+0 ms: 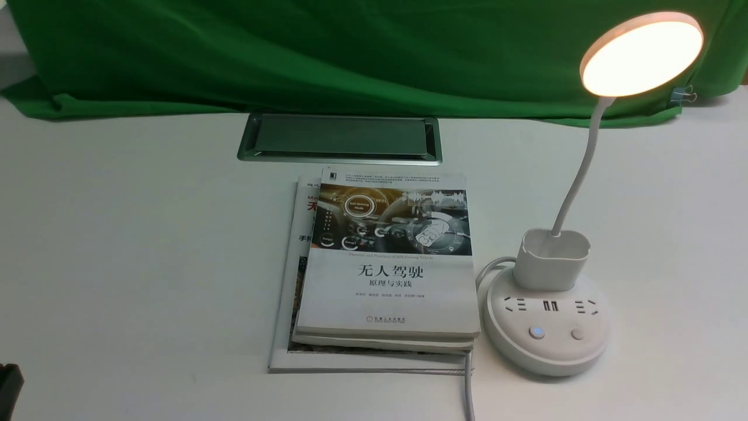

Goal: Turn off the desk lamp on the white desktop by hand.
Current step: 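Press the power button on the lamp base to turn the lamp off with the right gripper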

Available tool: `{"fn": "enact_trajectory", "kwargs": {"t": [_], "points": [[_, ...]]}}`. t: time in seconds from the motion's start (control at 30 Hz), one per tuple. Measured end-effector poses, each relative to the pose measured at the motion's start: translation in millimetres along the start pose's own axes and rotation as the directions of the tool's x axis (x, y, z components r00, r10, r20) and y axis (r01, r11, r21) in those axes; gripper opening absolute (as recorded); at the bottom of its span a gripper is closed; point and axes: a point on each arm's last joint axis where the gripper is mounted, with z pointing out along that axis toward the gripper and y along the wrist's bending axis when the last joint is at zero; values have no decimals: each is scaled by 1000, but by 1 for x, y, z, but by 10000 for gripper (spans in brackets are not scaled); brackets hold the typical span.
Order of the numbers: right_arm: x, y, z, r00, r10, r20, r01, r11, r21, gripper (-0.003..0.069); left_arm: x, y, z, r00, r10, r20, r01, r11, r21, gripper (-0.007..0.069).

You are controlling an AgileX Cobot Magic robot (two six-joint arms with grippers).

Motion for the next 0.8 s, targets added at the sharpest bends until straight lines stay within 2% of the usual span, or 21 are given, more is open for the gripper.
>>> {"fn": "enact_trajectory", "kwargs": {"t": [0.1,0.3,0.4,0.53,0.57,0.63,0.7,0.8], "points": [[-5,1,0,985,164,50,-163,986,-21,56,0,0,0,1000,0,0,0,1000,0,20],[-11,3,-1,969,225,103,-221,974,-54,56,0,0,0,1000,1,0,-1,1000,0,20],[-22,10,1,985,170,24,-169,985,-44,56,0,0,0,1000,1,0,-1,1000,0,20],[-64,38,11,976,-57,-212,42,996,-73,52,0,0,0,1000,1,0,-1,1000,0,20],[-65,39,15,968,-78,-238,62,995,-73,51,0,0,0,1000,1,0,-1,1000,0,20],[-81,53,31,881,-183,-436,149,983,-110,46,0,0,0,1000,1,0,-1,1000,0,20],[-87,61,46,778,-237,-581,196,971,-133,43,0,0,0,1000,1,0,-1,1000,0,20],[-82,64,80,596,-266,-758,244,959,-146,41,0,0,0,1000,1,0,-1,1000,0,20]]}}
